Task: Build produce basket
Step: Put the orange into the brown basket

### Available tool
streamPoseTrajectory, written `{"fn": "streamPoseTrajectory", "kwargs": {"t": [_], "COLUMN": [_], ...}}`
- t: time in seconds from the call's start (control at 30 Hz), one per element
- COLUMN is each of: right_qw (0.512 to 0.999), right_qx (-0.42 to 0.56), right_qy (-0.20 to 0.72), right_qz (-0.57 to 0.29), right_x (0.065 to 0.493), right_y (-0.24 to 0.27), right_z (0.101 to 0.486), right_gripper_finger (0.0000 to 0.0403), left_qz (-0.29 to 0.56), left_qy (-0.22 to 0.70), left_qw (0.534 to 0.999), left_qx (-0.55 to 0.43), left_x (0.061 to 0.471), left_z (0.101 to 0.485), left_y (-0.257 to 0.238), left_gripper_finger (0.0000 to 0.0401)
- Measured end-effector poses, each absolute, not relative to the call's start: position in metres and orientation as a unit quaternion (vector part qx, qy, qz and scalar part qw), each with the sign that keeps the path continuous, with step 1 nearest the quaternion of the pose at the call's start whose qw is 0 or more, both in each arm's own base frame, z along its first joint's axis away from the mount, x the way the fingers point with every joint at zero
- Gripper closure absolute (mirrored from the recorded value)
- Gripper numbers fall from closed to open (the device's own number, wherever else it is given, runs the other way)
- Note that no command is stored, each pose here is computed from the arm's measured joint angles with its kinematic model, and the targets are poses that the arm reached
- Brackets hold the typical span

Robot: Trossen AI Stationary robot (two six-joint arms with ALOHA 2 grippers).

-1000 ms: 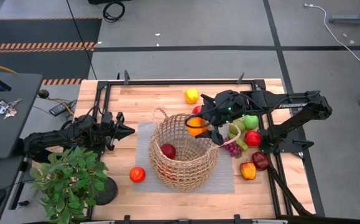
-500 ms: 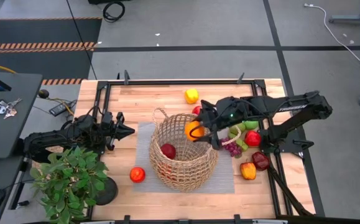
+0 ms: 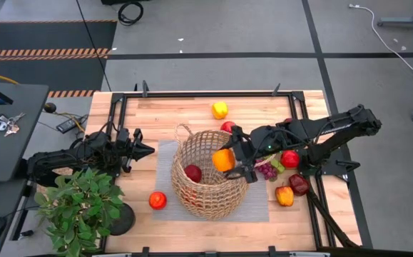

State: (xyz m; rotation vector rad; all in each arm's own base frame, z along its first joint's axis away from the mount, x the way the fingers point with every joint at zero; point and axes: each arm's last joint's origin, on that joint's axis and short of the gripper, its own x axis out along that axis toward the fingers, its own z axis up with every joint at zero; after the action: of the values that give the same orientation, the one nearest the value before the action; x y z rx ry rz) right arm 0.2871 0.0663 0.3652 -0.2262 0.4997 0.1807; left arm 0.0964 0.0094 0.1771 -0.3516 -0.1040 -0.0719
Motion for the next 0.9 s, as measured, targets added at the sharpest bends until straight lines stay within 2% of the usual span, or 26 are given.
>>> {"fn": "streamPoseTrajectory", "kwargs": {"t": [0.17,0.33,0.43,0.6,0.77,0.9], "right_qw": [0.940,0.887,0.840,0.732,0.649,0.648], "right_qx": [-0.228,-0.389,-0.481,-0.630,-0.709,-0.709], "right_qy": [0.240,0.240,0.243,0.248,0.271,0.272], "right_qz": [0.079,0.061,0.064,0.074,0.057,0.056], "right_x": [0.287,0.287,0.287,0.287,0.287,0.287], "right_y": [0.064,0.061,0.059,0.057,0.054,0.054], "right_z": [0.365,0.366,0.366,0.366,0.367,0.367], "right_gripper_finger": [0.0077,0.0077,0.0076,0.0067,0.0065,0.0065], "left_qz": [-0.036,-0.036,-0.036,-0.036,-0.036,-0.036], "left_qy": [-0.052,-0.052,-0.052,-0.052,-0.052,-0.052], "left_qw": [0.983,0.983,0.983,0.983,0.983,0.983], "left_qx": [-0.175,-0.174,-0.175,-0.174,-0.175,-0.175], "left_x": [0.096,0.096,0.096,0.096,0.096,0.096], "left_z": [0.177,0.177,0.177,0.177,0.177,0.177], "left_y": [0.009,0.009,0.009,0.009,0.009,0.009], "left_gripper_finger": [0.0367,0.0373,0.0372,0.0366,0.0368,0.0373]}}
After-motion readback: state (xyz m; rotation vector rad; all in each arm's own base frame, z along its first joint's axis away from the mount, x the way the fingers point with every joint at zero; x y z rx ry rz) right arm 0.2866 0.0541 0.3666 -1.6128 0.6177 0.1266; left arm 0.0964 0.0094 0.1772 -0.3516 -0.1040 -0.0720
